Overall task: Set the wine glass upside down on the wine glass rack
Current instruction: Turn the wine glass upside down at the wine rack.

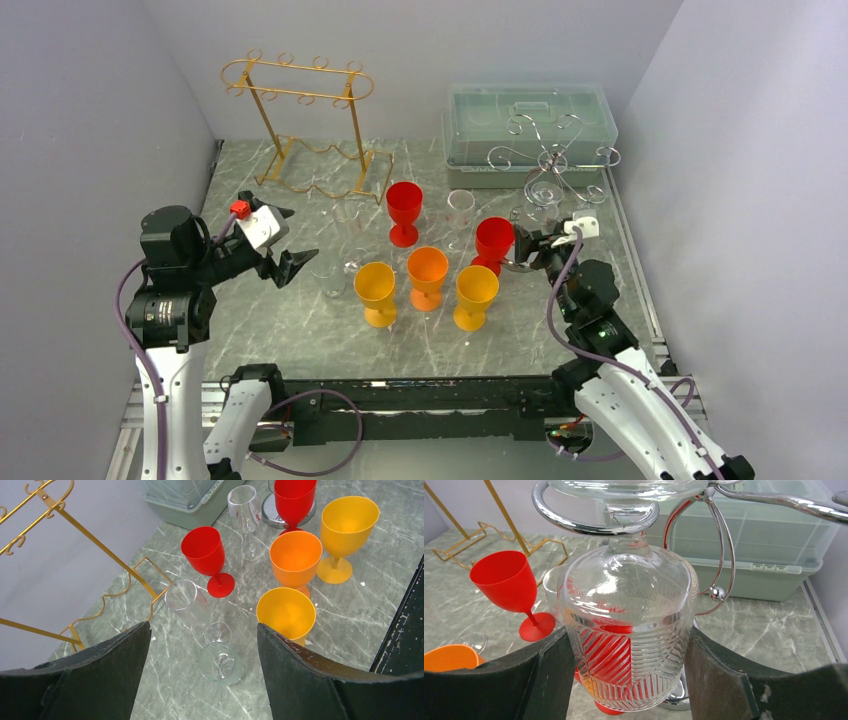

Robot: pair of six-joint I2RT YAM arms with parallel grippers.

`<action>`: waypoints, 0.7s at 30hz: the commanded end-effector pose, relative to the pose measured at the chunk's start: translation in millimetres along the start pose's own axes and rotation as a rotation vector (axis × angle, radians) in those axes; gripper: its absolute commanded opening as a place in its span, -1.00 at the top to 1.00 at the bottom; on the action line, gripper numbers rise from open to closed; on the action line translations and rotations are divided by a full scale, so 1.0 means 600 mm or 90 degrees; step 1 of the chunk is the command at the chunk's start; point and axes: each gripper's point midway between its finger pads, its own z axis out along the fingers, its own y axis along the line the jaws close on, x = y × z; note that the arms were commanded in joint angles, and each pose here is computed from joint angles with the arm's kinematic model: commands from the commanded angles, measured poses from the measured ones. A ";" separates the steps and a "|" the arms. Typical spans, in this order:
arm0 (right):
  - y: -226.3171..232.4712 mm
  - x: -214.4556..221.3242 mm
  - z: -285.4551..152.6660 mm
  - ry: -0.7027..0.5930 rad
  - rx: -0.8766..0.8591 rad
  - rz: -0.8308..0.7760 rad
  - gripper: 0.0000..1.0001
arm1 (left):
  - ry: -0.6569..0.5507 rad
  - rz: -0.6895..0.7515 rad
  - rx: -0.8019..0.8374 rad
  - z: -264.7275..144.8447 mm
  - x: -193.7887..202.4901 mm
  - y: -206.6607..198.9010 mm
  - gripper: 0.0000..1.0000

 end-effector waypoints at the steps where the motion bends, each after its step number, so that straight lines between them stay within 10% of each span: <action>1: 0.001 -0.060 -0.010 -0.025 -0.006 0.001 -0.31 | -0.008 0.022 -0.010 -0.002 -0.011 0.007 -0.67; 21: 0.007 -0.014 0.007 -0.015 -0.011 0.012 -0.54 | -0.013 0.035 -0.022 -0.007 -0.019 0.010 -0.72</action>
